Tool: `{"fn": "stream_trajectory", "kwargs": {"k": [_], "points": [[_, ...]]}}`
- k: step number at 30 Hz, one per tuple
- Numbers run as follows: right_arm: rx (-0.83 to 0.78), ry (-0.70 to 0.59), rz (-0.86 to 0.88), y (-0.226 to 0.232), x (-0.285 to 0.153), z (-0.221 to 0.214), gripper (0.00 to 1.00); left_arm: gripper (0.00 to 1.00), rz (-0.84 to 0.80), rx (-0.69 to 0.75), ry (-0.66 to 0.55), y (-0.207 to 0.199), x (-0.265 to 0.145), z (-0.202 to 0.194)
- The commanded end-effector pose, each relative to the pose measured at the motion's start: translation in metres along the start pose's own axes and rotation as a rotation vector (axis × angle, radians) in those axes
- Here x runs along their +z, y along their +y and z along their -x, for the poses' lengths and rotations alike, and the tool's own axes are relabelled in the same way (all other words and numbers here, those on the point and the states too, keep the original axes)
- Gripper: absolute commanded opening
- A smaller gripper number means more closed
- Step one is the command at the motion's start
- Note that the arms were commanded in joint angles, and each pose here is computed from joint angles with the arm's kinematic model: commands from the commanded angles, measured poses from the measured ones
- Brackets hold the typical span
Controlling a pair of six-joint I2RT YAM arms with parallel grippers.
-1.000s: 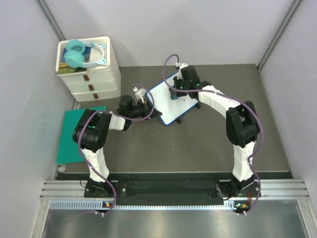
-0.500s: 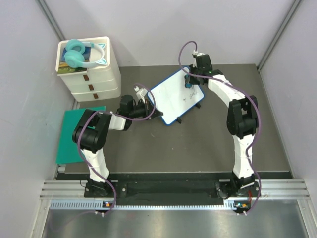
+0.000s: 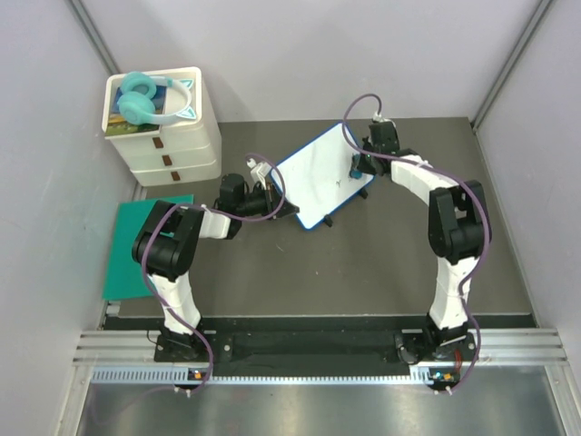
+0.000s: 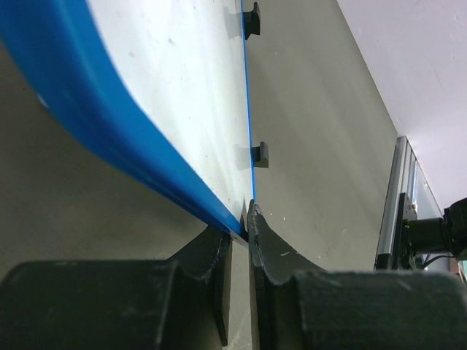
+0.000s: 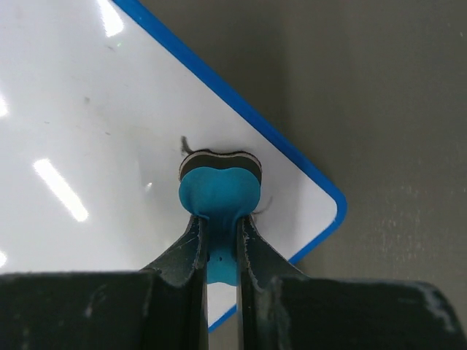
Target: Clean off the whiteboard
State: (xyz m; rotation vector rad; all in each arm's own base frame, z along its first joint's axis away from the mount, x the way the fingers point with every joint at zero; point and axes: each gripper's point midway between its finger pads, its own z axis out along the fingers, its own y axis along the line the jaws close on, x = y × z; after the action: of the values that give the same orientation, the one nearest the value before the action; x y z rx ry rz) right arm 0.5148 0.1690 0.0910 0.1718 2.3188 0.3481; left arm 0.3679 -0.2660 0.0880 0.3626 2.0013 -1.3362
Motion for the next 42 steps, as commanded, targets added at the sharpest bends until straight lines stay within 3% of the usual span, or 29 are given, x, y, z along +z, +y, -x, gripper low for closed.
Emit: {"fn": "stream_trajectory", "kwargs": {"k": [1, 6, 13, 31, 37, 42], "points": [[0.059, 0.249, -0.173, -0.052, 0.006, -0.1, 0.0, 0.0, -0.088, 0.118, 0.059, -0.024, 0.0, -0.012], [0.103, 0.24, -0.156, -0.058, 0.012, -0.103, 0.0, 0.0, -0.091, 0.119, 0.057, -0.026, -0.001, -0.012], [0.069, 0.205, 0.026, -0.013, 0.01, -0.09, 0.0, 0.0, -0.094, 0.12, 0.054, -0.027, -0.001, -0.011], [-0.147, 0.304, 0.257, 0.118, -0.029, -0.189, 0.0, 0.0, -0.1, 0.121, 0.052, -0.027, 0.002, -0.01], [-0.13, 0.265, 0.184, 0.107, -0.016, -0.169, 0.0, 0.0, -0.096, 0.122, 0.056, -0.026, 0.001, -0.011], [0.003, 0.205, 0.14, 0.063, 0.006, -0.116, 0.0, 0.0, -0.098, 0.122, 0.057, -0.027, 0.001, -0.012]]}}
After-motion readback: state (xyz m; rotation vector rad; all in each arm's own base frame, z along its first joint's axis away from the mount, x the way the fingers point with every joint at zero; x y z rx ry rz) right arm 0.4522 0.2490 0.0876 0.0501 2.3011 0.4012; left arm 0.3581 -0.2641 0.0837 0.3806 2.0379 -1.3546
